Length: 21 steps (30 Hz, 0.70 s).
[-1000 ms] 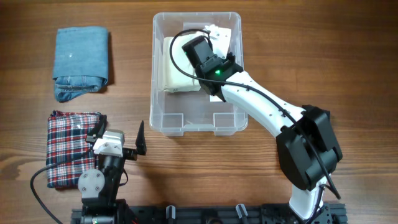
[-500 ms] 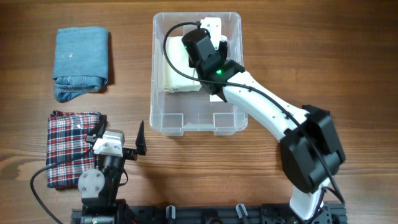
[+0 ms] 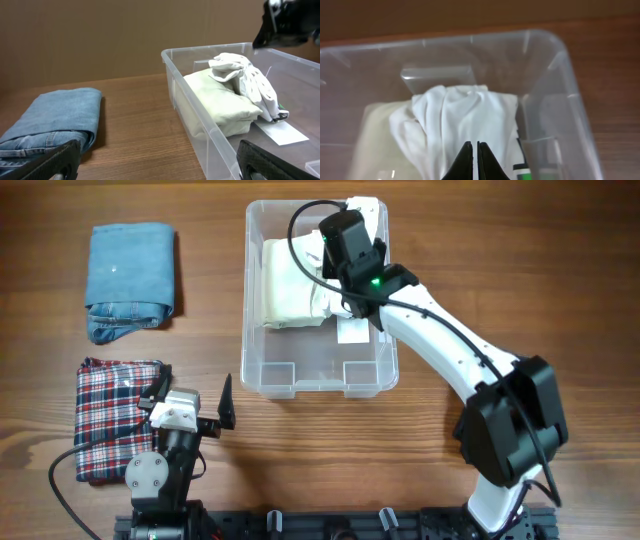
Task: Pack container
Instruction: 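Lower the white shirt onto the cream cloth and release it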
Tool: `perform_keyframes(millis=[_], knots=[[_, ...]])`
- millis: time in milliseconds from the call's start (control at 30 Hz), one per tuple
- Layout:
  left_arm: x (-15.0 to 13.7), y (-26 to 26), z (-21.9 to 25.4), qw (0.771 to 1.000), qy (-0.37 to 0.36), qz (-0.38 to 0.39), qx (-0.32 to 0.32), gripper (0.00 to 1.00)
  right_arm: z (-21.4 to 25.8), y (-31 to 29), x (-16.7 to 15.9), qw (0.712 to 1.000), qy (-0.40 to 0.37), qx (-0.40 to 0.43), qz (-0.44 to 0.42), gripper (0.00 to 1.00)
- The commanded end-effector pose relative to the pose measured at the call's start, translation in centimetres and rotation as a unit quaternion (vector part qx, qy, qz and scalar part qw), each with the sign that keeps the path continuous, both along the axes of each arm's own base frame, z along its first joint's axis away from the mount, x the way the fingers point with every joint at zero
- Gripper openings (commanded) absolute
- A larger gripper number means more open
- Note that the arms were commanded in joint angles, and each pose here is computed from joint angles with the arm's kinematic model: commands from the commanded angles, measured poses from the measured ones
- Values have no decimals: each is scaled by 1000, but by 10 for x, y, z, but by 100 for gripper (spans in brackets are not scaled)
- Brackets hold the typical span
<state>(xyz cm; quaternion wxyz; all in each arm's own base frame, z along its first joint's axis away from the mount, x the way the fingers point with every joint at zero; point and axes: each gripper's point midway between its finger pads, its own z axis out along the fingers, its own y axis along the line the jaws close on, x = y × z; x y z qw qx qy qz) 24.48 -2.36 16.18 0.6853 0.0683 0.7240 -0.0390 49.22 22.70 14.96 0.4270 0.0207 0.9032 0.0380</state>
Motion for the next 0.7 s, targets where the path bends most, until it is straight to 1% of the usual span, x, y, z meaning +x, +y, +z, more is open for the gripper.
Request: perform_keyframes(millis=[0,100,200,300,367,467,567,667], knots=[[0,3,-1,1000,-1,7,6,100,-43,25,-3,997,57,39,46,4],[0,3,-1,1000,-1,7,6,100,-75,33,-10,992,99,51,54,4],[0,3,-1,1000,-1,7,6,100,-96,39,-17,988,129,56,68,4],[0,3,-1,1000,-1,7,6,100,-109,41,-22,985,147,57,75,4],[0,3,-1,1000,-1,7,6,100,-109,39,-22,985,146,51,72,4],[0,3,-1,1000,-1,7,6,100,-87,32,-15,991,117,43,56,4],[0,3,-1,1000,-1,7,6,100,-47,22,-9,996,73,37,35,4],[0,3,-1,1000,-1,7,6,100,-5,21,-10,997,37,55,39,4]])
